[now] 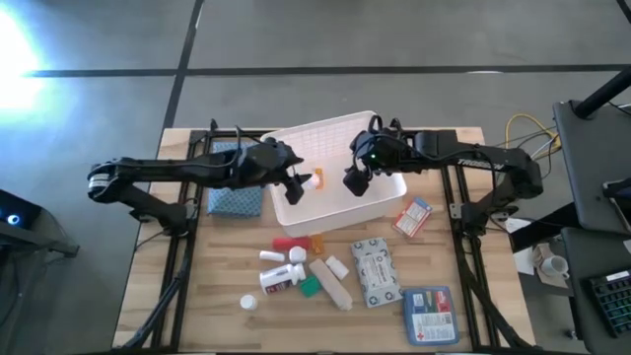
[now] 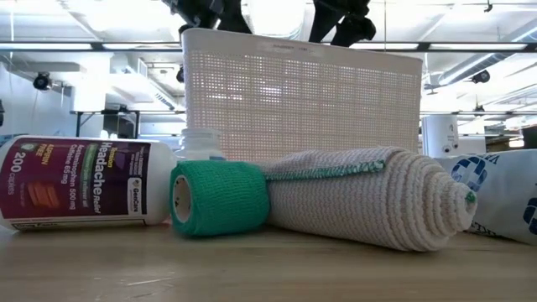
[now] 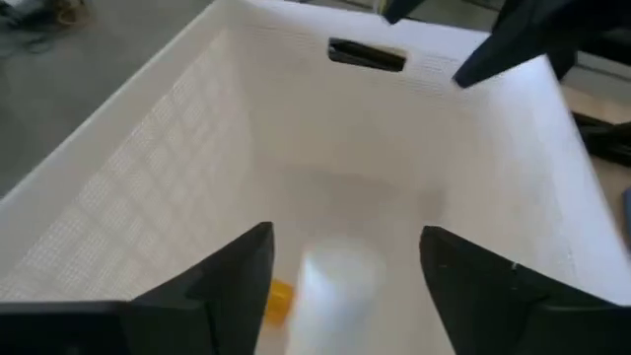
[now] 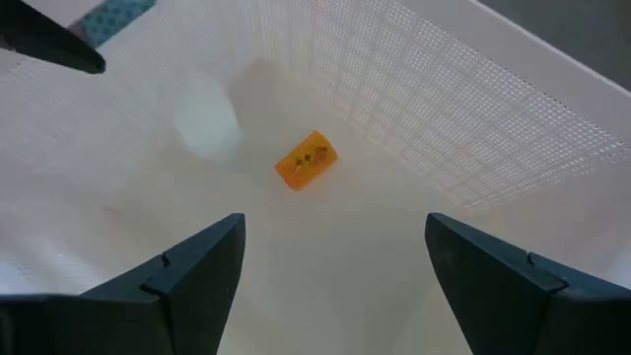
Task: Pick & place medical supplies in basket/bin
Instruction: Put the white pill bottle into the white bin
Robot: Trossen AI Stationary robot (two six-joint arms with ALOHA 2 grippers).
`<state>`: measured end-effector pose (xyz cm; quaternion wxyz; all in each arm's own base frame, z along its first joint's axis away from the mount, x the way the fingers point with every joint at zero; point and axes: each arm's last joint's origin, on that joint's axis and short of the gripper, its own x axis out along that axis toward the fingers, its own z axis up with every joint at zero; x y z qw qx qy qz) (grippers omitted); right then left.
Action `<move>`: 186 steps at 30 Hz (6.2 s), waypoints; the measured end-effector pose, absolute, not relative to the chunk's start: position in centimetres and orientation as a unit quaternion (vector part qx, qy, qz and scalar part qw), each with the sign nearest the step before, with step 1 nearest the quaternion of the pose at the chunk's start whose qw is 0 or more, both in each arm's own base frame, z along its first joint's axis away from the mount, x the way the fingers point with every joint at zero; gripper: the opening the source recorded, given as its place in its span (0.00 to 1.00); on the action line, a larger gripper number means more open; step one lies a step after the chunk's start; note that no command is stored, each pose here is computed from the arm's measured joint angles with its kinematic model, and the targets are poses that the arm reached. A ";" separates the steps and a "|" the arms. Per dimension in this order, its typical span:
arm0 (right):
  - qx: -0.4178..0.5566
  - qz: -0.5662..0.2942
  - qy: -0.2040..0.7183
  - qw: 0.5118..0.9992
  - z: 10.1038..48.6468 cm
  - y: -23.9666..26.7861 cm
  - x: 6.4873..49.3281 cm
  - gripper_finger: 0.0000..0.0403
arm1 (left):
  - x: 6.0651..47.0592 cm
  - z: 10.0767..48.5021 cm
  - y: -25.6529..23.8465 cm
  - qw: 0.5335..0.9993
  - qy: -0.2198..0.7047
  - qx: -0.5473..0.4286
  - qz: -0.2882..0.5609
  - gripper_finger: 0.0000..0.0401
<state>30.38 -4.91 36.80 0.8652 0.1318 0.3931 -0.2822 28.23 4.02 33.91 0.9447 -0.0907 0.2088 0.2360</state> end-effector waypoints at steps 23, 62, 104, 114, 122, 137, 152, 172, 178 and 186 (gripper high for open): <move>0.120 -0.306 0.305 0.894 38.4 -4.1 31.2 0.78 | 15.4 35.7 -9.0 0.859 0.472 -0.198 0.005 0.63; 0.351 -0.213 0.520 0.749 36.0 13.5 24.0 0.70 | 11.6 30.0 -17.3 0.827 0.545 -0.014 -0.135 0.58; 0.231 -0.200 0.552 0.776 35.5 18.2 18.7 0.66 | 19.8 23.1 -25.7 0.819 0.572 -0.011 0.050 0.86; 0.229 -0.200 0.553 0.776 35.5 18.2 18.7 0.67 | 21.0 21.2 -24.4 0.816 0.576 -0.018 0.045 0.85; 0.231 -0.205 0.547 0.778 35.5 18.1 18.7 0.66 | 21.3 19.3 -23.5 0.799 0.599 -0.036 0.032 0.85; 0.228 -0.216 0.532 0.786 35.4 18.0 18.7 0.66 | 21.2 18.3 -23.0 0.795 0.603 -0.043 0.040 0.59; 0.232 -0.219 0.531 0.785 35.4 18.0 18.7 0.64 | 20.9 23.5 -22.2 0.787 0.613 -0.062 0.040 0.40; 0.262 -0.245 0.507 0.784 35.5 18.0 18.9 0.63 | 30.8 39.2 -2.9 0.891 0.404 0.012 0.208 0.42; 0.273 -0.249 0.503 0.781 35.3 18.3 19.1 0.62 | 31.5 37.8 2.8 0.872 0.394 -0.034 0.288 0.70; 0.272 -0.262 0.499 0.780 34.6 18.8 19.7 0.63 | 30.9 39.3 0.9 0.895 0.377 0.006 0.239 0.88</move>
